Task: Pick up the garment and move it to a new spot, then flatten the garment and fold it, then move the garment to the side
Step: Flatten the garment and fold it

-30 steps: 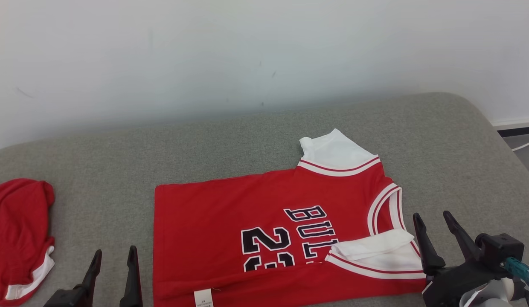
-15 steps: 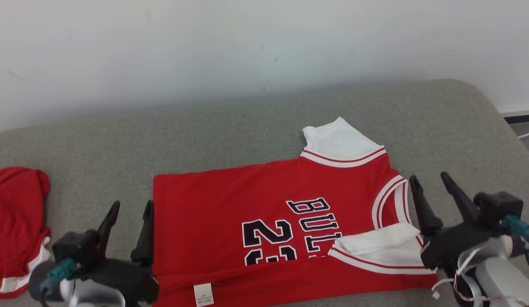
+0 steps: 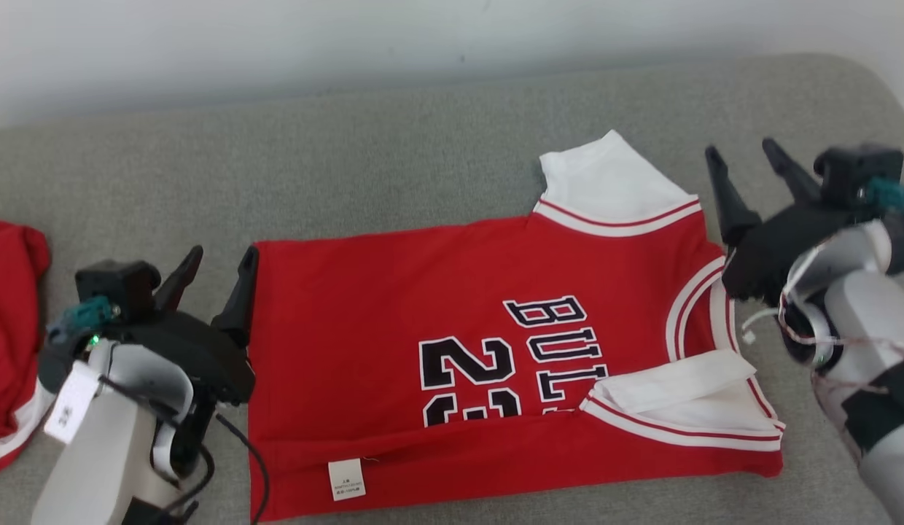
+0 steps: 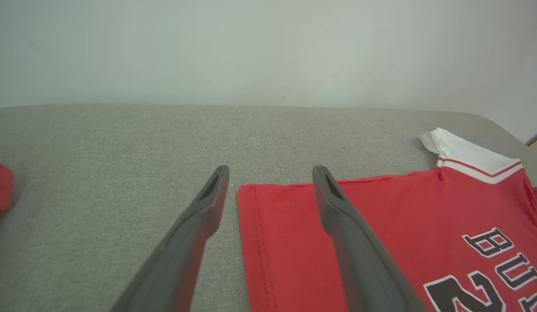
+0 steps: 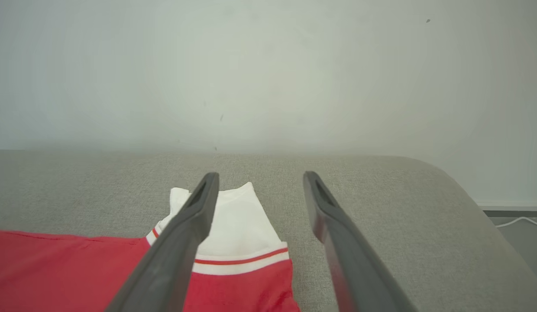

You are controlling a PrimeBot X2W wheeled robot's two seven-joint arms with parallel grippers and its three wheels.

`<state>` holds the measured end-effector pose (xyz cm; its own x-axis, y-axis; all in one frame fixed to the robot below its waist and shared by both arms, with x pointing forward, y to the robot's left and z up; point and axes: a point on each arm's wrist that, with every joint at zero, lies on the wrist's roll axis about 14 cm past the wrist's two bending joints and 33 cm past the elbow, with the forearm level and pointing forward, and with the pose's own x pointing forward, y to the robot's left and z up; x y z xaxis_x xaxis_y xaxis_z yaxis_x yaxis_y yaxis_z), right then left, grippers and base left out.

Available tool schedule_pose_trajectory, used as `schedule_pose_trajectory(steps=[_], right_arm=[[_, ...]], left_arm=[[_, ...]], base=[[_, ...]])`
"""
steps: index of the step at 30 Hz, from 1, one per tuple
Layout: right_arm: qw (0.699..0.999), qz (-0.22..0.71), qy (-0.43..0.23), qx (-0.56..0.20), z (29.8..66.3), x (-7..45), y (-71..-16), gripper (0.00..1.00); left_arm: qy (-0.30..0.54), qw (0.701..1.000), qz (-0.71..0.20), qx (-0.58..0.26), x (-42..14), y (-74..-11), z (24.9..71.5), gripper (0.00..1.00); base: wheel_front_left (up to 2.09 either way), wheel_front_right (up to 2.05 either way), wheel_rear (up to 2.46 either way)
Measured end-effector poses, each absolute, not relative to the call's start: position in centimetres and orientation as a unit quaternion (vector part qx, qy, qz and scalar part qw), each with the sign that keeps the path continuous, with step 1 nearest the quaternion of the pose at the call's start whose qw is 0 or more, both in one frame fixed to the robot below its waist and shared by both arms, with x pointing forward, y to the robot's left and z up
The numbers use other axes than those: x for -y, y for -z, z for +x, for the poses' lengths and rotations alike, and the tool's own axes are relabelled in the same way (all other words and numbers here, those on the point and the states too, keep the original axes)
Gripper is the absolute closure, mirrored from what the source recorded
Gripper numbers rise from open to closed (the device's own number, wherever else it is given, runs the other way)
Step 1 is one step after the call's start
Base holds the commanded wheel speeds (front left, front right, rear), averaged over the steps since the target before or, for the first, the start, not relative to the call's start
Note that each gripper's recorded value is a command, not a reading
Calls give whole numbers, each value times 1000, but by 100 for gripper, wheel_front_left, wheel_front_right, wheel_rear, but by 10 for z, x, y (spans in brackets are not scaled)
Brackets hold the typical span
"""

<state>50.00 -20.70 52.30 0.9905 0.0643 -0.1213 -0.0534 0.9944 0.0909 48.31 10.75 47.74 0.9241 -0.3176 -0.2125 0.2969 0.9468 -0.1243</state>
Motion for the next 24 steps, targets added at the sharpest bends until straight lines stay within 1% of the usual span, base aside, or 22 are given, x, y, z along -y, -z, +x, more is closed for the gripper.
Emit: schedule_pose_trajectory(steps=[3,8,13,24], right_arm=[[995,31,-34,-84,521,204,-516,0],[991,13,-37,-131,548,200,-493,0],[983,-13,-42,-177,570,196,-467,0],[967,-55,-55,-244,612,184,-423,0]], left_arm=[[160,975,-39,-148,-107,-460,494,0],[164,970,-39,-176,-105,-443,512,0],[170,963,-39,-207,-100,-423,522,0],[176,949,-43,-260,-96,-387,534,0]], base=[[0,0,0],[0,0,0],[0,0,0],[0,0,0]])
